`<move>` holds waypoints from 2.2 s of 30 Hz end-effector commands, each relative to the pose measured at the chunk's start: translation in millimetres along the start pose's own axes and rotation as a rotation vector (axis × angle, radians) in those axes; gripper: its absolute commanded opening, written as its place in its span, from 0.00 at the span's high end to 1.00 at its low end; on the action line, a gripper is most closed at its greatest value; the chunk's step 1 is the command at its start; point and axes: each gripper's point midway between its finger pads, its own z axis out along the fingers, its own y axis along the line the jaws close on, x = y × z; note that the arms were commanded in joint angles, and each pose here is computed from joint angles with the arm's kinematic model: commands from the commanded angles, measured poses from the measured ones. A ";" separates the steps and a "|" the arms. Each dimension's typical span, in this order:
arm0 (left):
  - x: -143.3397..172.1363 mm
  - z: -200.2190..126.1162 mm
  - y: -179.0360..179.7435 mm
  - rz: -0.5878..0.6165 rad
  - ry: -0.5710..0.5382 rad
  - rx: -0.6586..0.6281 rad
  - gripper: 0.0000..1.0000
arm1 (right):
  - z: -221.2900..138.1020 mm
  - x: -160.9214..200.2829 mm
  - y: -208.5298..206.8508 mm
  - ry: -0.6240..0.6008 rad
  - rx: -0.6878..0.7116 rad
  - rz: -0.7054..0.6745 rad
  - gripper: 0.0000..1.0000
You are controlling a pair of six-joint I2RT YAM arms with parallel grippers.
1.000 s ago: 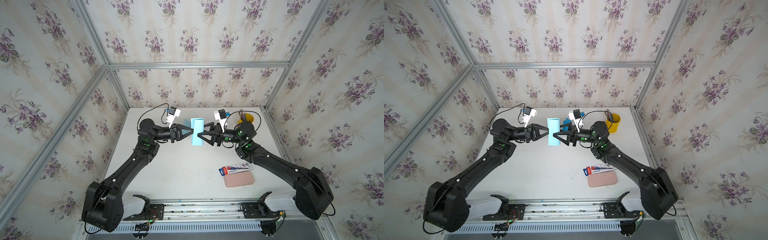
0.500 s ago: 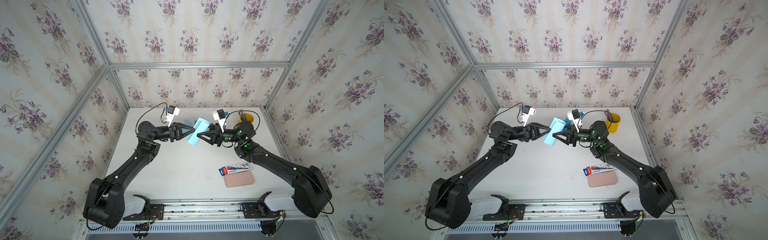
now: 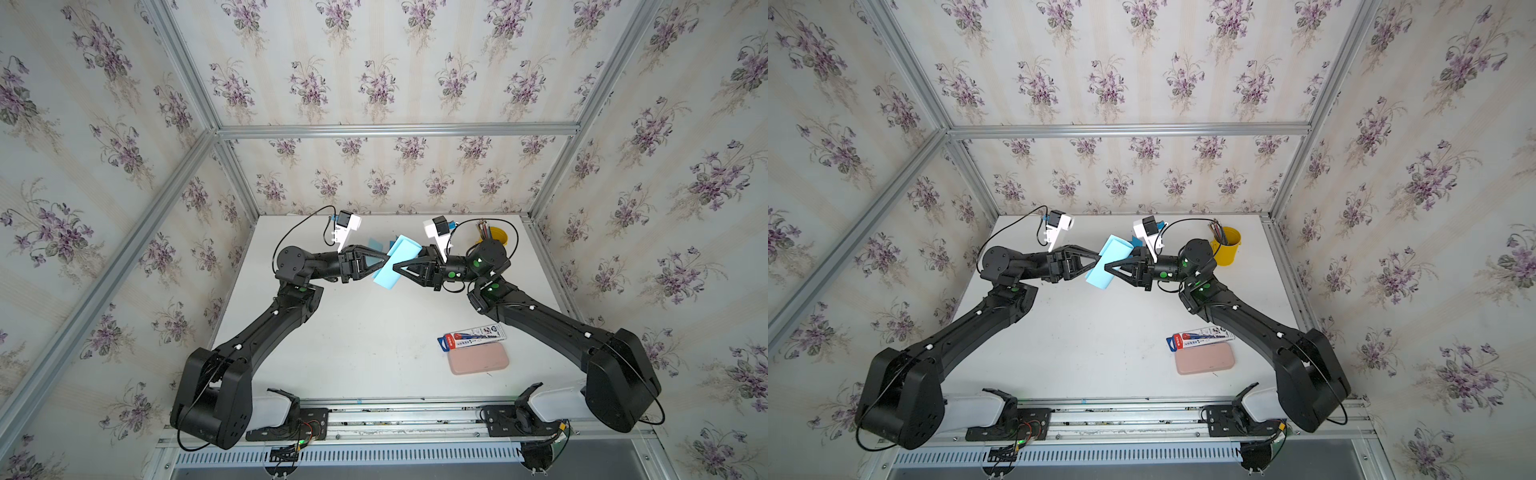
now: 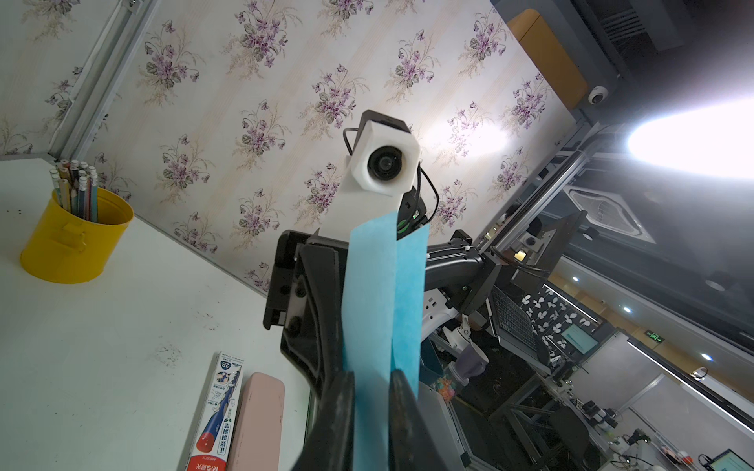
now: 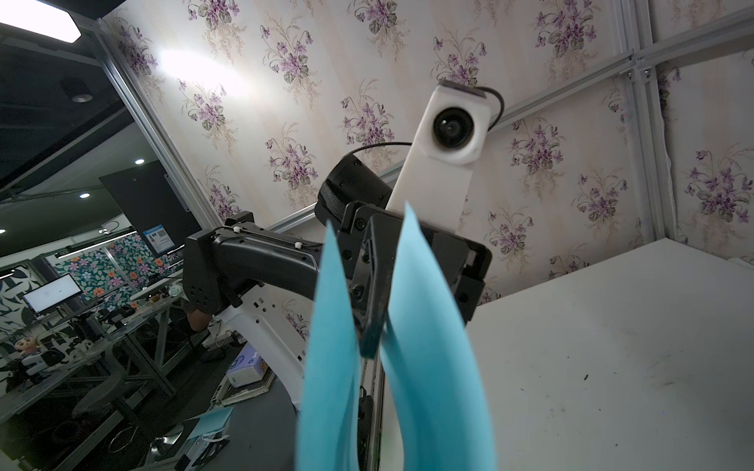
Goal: Fold the square paper along the opposite sides
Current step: Fold the paper.
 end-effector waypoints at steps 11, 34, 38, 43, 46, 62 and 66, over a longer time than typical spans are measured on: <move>1.8 2.1 -10.7 0.032 -0.010 0.038 0.76 | -0.9 -6.5 -1.6 -0.015 0.008 -0.003 0.76; 3.3 4.3 -8.6 0.017 0.023 0.006 0.72 | -0.5 -3.2 -2.5 0.004 0.013 0.000 0.80; 5.9 6.1 -6.8 0.011 0.028 0.003 0.73 | 0.4 -2.4 -1.0 0.010 0.005 0.000 0.81; 7.0 7.2 -7.6 0.010 0.034 0.005 0.74 | 0.9 -0.8 -0.7 0.017 0.006 0.001 0.82; 7.5 7.7 -7.1 0.010 0.037 0.003 0.77 | 0.7 0.7 -1.1 0.020 0.007 0.004 0.82; 11.4 4.1 3.6 0.005 0.025 -0.096 1.00 | -2.4 1.2 5.1 0.027 0.006 -0.008 0.76; 17.6 -1.6 26.8 -0.043 0.024 -0.217 1.00 | -9.6 -0.7 1.0 0.019 0.051 -0.016 0.69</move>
